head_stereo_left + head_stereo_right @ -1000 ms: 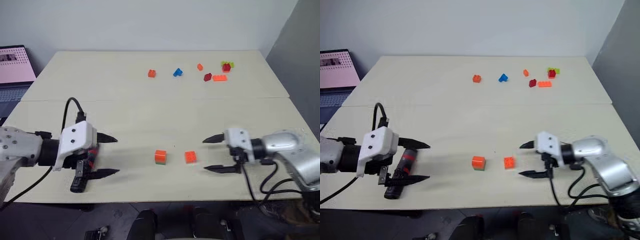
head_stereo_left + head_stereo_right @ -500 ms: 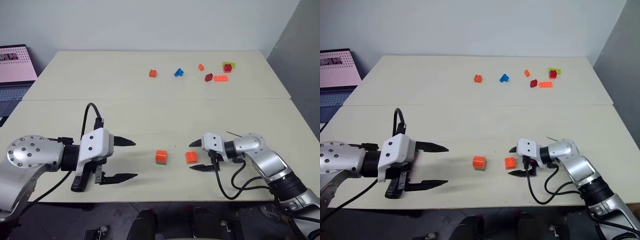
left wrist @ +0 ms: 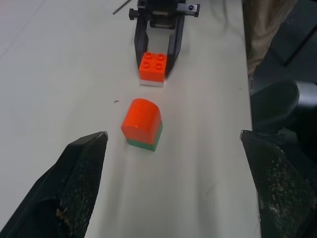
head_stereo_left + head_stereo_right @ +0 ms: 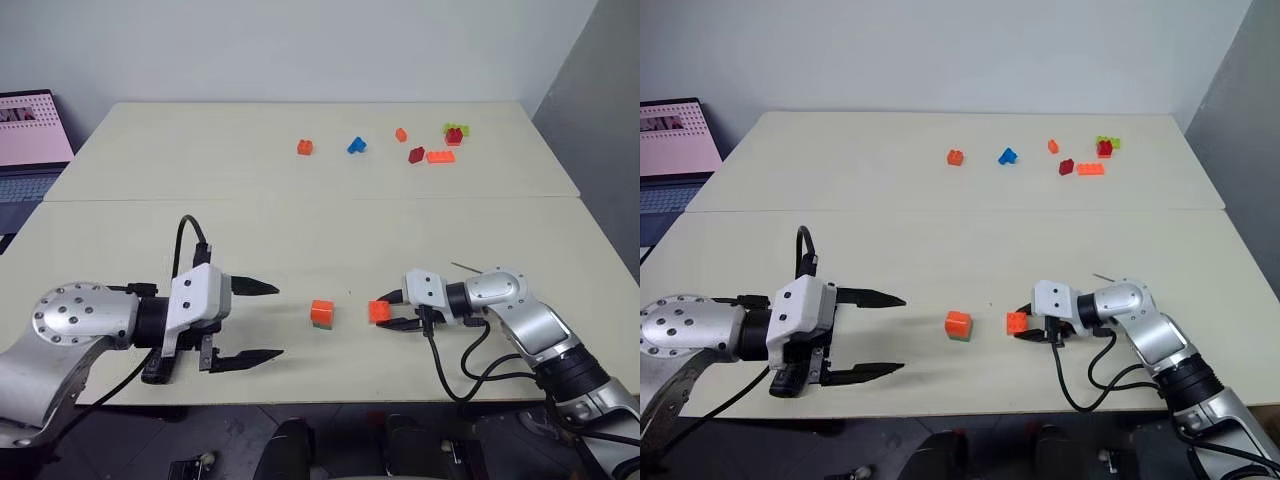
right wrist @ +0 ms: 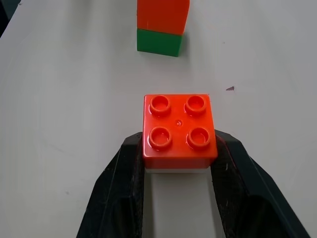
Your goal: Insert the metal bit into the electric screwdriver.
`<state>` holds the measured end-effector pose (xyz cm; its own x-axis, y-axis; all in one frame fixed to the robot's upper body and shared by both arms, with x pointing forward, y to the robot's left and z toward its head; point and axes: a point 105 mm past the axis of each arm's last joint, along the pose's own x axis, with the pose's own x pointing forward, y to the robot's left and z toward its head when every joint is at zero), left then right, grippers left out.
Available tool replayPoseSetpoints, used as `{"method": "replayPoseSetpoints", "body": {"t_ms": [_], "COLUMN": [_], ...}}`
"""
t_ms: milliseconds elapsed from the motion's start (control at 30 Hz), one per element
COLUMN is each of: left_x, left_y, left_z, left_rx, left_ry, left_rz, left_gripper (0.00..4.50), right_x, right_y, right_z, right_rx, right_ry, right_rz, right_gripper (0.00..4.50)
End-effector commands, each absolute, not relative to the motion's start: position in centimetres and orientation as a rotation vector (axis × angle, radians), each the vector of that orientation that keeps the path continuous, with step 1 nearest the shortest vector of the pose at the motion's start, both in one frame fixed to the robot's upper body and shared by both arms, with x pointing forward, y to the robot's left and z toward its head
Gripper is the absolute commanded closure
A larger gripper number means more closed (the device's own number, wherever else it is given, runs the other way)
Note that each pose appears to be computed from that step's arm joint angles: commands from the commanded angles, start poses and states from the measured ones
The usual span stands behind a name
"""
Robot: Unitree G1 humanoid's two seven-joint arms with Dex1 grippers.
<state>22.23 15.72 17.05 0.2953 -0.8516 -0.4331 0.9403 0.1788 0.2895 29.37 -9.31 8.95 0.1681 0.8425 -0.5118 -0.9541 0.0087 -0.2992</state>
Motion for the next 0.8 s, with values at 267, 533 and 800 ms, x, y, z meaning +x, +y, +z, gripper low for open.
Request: {"method": "replayPoseSetpoints", "body": {"t_ms": [267,533,800], "left_x": [24.6,25.8,26.0], "left_y": [12.0,9.8,9.5], "left_z": [20.1,20.6,20.7], "left_rx": [0.448,0.421,0.441], "left_ry": [-0.064,-0.117,-0.115], "left_rz": [-1.218,-1.247,-1.254], "left_gripper": [0.0,0.0,0.0], "right_x": [33.9,34.5,35.6], "right_y": [-23.2,-32.4,-34.2], "right_z": [18.0,14.8,11.4], "right_rx": [-0.561,-0.441,-0.234], "right_ry": [0.051,0.17,0.254], "right_rz": [0.647,0.118,-0.05], "right_gripper": [3.04,3.04,2.69]}}
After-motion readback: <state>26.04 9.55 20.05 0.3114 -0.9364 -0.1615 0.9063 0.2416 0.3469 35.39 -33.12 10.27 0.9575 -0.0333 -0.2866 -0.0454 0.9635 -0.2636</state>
